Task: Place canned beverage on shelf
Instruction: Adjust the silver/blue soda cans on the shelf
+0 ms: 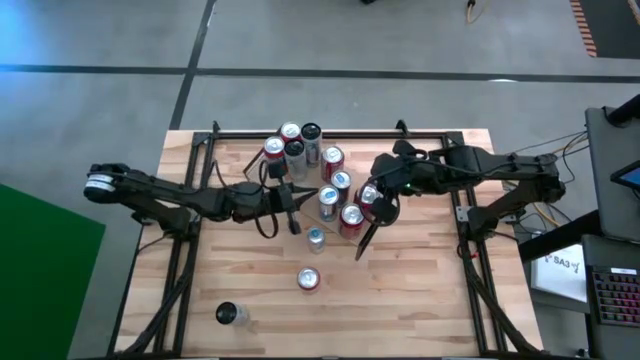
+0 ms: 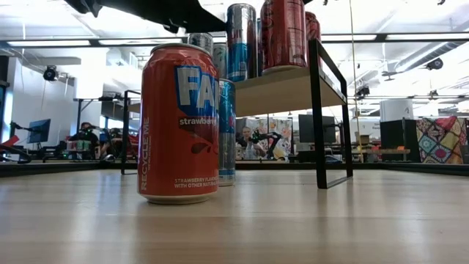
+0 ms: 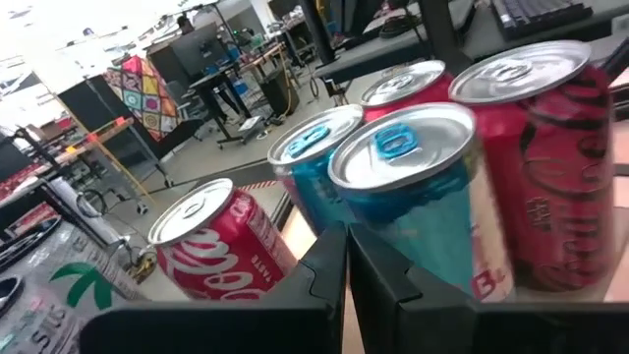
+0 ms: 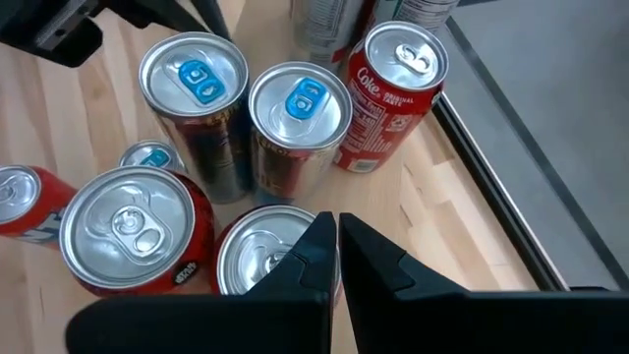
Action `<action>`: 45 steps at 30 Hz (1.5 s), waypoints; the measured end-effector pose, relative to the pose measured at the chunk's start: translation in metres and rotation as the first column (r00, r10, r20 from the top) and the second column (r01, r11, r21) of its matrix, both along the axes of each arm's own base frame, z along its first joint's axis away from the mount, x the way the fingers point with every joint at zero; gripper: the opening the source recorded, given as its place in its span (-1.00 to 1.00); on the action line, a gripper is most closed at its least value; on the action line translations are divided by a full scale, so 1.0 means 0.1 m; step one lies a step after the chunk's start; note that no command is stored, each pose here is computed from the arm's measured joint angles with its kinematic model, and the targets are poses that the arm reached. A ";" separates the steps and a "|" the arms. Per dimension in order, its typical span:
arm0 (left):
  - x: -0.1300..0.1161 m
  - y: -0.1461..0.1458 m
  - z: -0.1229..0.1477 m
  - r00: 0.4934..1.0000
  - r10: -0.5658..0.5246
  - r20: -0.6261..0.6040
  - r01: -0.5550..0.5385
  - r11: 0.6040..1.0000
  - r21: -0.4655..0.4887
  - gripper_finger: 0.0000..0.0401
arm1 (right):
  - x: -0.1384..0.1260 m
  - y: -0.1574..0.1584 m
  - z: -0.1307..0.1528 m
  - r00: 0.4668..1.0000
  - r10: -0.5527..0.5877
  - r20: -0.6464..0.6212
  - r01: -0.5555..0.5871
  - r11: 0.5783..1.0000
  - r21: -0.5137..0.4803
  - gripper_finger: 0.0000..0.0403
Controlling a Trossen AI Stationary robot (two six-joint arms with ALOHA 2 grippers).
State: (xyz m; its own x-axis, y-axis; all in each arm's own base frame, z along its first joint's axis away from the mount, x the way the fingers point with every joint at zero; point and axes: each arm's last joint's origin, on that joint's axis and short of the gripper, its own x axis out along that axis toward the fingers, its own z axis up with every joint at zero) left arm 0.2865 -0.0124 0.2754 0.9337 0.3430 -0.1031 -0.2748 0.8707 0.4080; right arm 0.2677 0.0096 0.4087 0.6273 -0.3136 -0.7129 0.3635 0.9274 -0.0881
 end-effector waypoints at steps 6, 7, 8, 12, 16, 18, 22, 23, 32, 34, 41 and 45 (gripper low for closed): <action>0.00 -0.06 0.00 0.998 -0.057 0.003 0.057 0.998 -0.004 -1.00 | 0.01 0.00 0.01 1.000 0.000 0.009 0.000 1.000 0.001 -0.96; 0.00 -0.06 0.00 0.998 -0.059 0.003 0.059 0.998 -0.005 -1.00 | 0.01 0.00 0.01 1.000 0.000 0.012 0.000 1.000 0.001 -0.96; 0.01 -0.06 0.00 0.998 -0.057 0.003 0.057 0.998 -0.006 -1.00 | 0.01 0.00 0.01 1.000 0.000 0.016 0.000 1.000 0.001 -0.96; 0.00 -0.05 0.00 1.000 -0.003 0.006 0.003 1.000 -0.007 -1.00 | 0.01 0.00 0.01 1.000 -0.003 0.020 0.002 1.000 0.003 -0.96; -0.07 -0.05 0.06 0.998 0.068 0.002 -0.068 0.998 0.018 -1.00 | 0.01 0.00 0.01 1.000 -0.008 0.022 0.008 1.000 0.008 -0.96; -0.12 -0.08 0.11 0.997 0.082 0.009 -0.083 0.996 0.029 -1.00 | 0.01 0.01 0.01 1.000 0.004 0.018 -0.004 1.000 0.001 -0.96; -0.25 -0.18 0.25 0.998 0.038 0.056 -0.039 0.999 0.024 -1.00 | -0.01 0.10 0.01 0.999 0.043 0.012 -0.043 0.999 -0.011 -0.96; -0.28 -0.22 0.28 0.998 0.022 0.067 -0.023 1.000 0.021 -1.00 | -0.03 0.13 0.00 0.999 0.050 0.014 -0.050 0.998 -0.024 -0.96; -0.44 -0.66 0.40 0.974 -0.150 0.168 0.157 0.987 -0.030 -1.00 | -0.30 0.46 -0.16 0.995 0.071 0.063 -0.062 0.989 -0.132 -0.96; -0.42 -0.74 0.41 0.962 -0.174 0.211 0.188 0.981 -0.049 -1.00 | -0.30 0.54 -0.21 0.990 0.104 0.092 -0.091 0.987 -0.132 -0.96; -0.37 -1.08 0.46 0.938 -0.219 0.269 0.257 0.960 -0.114 -1.00 | -0.29 0.85 -0.34 0.966 0.228 0.118 -0.211 0.968 -0.139 -0.96; -0.30 -1.31 0.51 0.941 -0.207 0.269 0.253 0.956 -0.149 -1.00 | -0.38 1.06 -0.37 0.954 0.266 0.137 -0.255 0.962 -0.092 -0.96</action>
State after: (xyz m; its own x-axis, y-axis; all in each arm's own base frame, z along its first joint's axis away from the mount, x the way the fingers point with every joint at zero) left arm 0.2568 -0.1432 0.3266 0.9884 0.1128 0.1014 -0.1301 0.9742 0.1843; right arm 0.2299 0.1153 0.3713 0.7900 -0.1726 -0.5883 0.1240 0.9847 -0.1225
